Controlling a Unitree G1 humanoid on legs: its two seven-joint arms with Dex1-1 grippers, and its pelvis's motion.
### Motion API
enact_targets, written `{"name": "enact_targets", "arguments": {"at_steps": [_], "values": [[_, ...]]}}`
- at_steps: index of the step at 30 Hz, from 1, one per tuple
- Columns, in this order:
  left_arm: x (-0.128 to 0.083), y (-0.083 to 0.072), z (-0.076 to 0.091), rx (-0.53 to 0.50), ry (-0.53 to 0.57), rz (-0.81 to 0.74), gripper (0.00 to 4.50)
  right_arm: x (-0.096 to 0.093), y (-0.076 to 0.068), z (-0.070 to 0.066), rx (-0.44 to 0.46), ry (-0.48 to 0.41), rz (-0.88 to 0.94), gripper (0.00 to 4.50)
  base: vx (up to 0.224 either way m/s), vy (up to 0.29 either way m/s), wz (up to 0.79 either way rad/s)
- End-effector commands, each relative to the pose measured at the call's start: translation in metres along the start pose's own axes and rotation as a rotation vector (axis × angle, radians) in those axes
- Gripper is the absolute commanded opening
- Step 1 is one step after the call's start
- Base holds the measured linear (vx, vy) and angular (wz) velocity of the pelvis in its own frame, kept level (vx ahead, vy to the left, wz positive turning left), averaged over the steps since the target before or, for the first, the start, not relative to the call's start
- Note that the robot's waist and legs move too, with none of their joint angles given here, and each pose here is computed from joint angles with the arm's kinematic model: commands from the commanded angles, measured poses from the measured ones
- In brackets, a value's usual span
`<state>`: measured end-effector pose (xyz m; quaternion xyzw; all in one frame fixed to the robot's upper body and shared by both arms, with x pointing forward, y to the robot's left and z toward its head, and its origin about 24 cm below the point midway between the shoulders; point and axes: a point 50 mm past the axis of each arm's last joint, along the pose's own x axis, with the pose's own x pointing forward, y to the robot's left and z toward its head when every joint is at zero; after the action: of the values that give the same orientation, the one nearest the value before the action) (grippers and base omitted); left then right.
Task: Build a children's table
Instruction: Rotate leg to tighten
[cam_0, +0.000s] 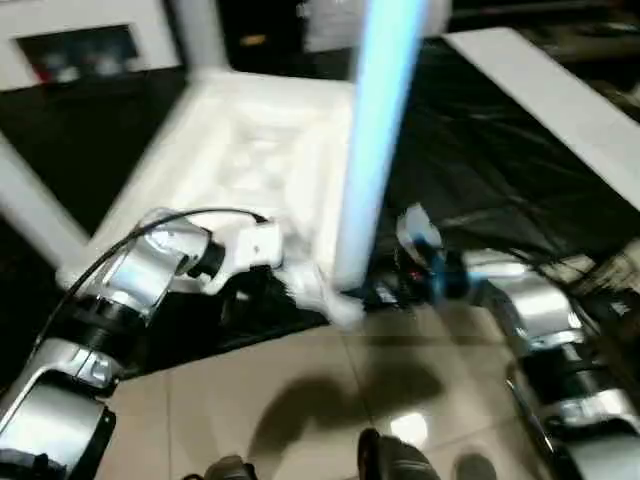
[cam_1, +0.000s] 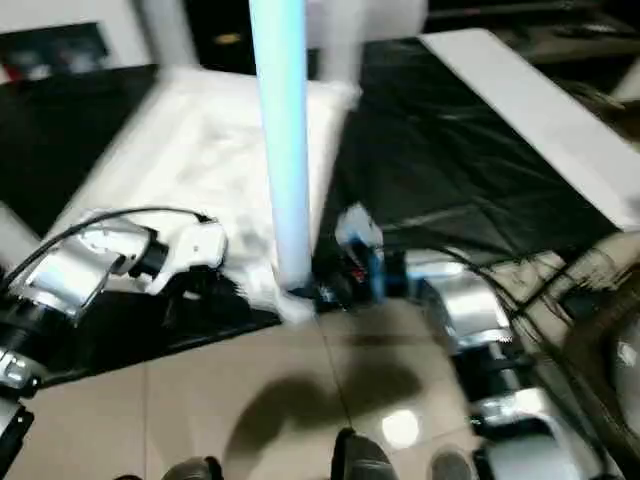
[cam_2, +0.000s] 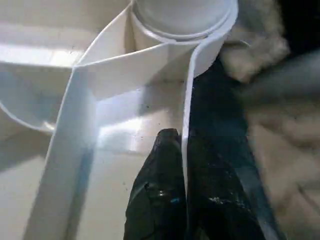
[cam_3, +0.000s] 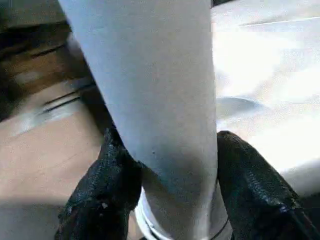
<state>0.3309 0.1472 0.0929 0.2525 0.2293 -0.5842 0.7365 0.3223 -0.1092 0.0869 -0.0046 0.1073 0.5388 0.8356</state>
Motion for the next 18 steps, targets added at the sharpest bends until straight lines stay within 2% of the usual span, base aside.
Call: {"name": "enact_targets", "arguments": {"at_steps": [1,2,3,6,8,10,11,12,15,17,18], "values": [[0.021,-0.011,0.004,-0.049,-0.046,-0.032,0.0,0.014,0.0,-0.005,0.036,0.043,-0.087,2.04,0.0,0.0,0.0],[0.023,-0.01,0.006,-0.066,-0.054,0.001,0.0,0.018,-0.001,-0.005,0.048,0.04,-0.128,2.04,0.0,0.0,0.0],[0.032,-0.006,0.017,-0.105,-0.081,0.1,0.0,0.028,-0.006,-0.004,0.073,0.019,-0.28,2.01,0.0,0.0,0.0],[0.037,-0.003,0.025,-0.126,-0.094,0.168,0.0,0.034,-0.01,-0.004,0.076,0.02,-0.383,2.0,0.0,0.0,0.0],[0.044,-0.002,0.032,-0.104,-0.093,0.194,0.0,0.039,-0.009,-0.004,0.07,0.005,-0.429,2.0,0.0,0.0,0.0],[0.046,-0.001,0.033,-0.093,-0.089,0.203,0.0,0.04,-0.009,-0.003,0.067,-0.016,-0.436,2.54,0.0,0.0,0.0],[0.046,-0.001,0.034,-0.091,-0.085,0.207,0.0,0.04,-0.009,-0.002,0.064,-0.025,-0.437,2.54,0.0,0.0,0.0],[0.046,0.0,0.034,-0.082,-0.081,0.212,0.0,0.038,-0.008,-0.001,0.056,-0.032,-0.43,2.77,0.0,0.0,0.0],[0.042,0.001,0.03,-0.069,-0.066,0.228,0.0,0.03,-0.008,0.001,0.044,-0.071,-0.403,3.04,0.0,0.0,0.0],[0.038,0.002,0.025,-0.046,-0.051,0.222,0.0,0.02,-0.009,0.002,0.006,-0.091,-0.378,3.13,0.0,0.0,0.0],[0.036,0.003,0.021,-0.037,-0.039,0.221,0.0,0.012,-0.009,0.002,-0.019,-0.095,-0.359,3.31,0.0,0.0,0.0]]}}
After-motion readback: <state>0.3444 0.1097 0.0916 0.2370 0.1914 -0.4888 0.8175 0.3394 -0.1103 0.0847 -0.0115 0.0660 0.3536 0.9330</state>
